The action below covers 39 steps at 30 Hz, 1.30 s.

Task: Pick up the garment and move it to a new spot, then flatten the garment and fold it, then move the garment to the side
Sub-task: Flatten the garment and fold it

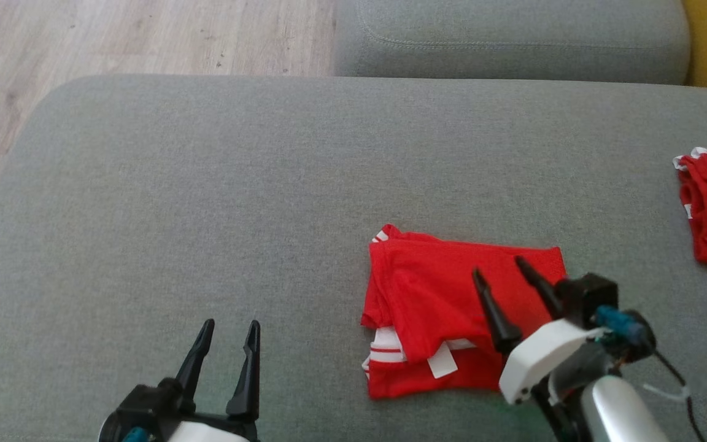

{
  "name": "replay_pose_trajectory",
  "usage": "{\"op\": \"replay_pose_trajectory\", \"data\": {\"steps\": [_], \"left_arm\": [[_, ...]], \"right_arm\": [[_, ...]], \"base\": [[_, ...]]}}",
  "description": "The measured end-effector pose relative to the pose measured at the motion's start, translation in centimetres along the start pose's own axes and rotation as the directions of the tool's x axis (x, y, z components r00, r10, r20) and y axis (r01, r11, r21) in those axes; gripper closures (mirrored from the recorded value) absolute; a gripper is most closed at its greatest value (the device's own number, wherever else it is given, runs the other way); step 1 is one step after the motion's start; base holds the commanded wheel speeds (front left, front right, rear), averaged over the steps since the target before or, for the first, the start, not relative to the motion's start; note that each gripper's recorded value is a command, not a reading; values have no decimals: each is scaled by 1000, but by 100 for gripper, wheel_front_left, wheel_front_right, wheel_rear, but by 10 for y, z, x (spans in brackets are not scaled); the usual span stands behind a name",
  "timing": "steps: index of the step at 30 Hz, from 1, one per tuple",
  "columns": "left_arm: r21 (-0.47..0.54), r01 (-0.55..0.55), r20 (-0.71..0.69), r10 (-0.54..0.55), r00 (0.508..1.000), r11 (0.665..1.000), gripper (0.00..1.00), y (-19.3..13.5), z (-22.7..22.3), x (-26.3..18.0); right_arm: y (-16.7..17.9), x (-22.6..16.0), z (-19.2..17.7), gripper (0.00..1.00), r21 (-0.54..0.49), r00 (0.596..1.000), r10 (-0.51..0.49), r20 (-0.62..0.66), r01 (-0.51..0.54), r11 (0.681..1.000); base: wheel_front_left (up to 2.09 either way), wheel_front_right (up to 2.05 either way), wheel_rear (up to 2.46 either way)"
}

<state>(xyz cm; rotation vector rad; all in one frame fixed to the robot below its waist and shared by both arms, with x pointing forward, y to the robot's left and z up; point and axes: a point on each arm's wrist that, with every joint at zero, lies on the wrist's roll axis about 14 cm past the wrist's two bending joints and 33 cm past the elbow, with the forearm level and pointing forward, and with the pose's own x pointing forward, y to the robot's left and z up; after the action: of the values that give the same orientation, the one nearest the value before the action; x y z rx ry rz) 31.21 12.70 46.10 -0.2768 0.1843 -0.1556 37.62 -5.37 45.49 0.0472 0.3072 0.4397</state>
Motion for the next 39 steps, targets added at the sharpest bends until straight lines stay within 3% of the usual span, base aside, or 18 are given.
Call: {"op": "replay_pose_trajectory", "data": {"steps": [16,26,33,39], "left_arm": [[-1,-9,-1,9,1000,1000,0,2,-1,-1],[1,-15,3,15,1000,1000,0,4,0,-3],[9,-21,7,21,1000,1000,0,6,2,-4],[14,-13,13,13,1000,1000,0,4,4,-5]], "right_arm": [[31,-4,-49,0,-32,988,84,-133,-89,995],[81,-16,-91,0,15,942,234,-239,-238,971],[98,-21,-97,0,22,928,287,-238,-290,957],[86,-13,-77,0,3,953,254,-165,-257,966]], "base": [[0,0,0],[0,0,0],[0,0,0],[0,0,0]]}}
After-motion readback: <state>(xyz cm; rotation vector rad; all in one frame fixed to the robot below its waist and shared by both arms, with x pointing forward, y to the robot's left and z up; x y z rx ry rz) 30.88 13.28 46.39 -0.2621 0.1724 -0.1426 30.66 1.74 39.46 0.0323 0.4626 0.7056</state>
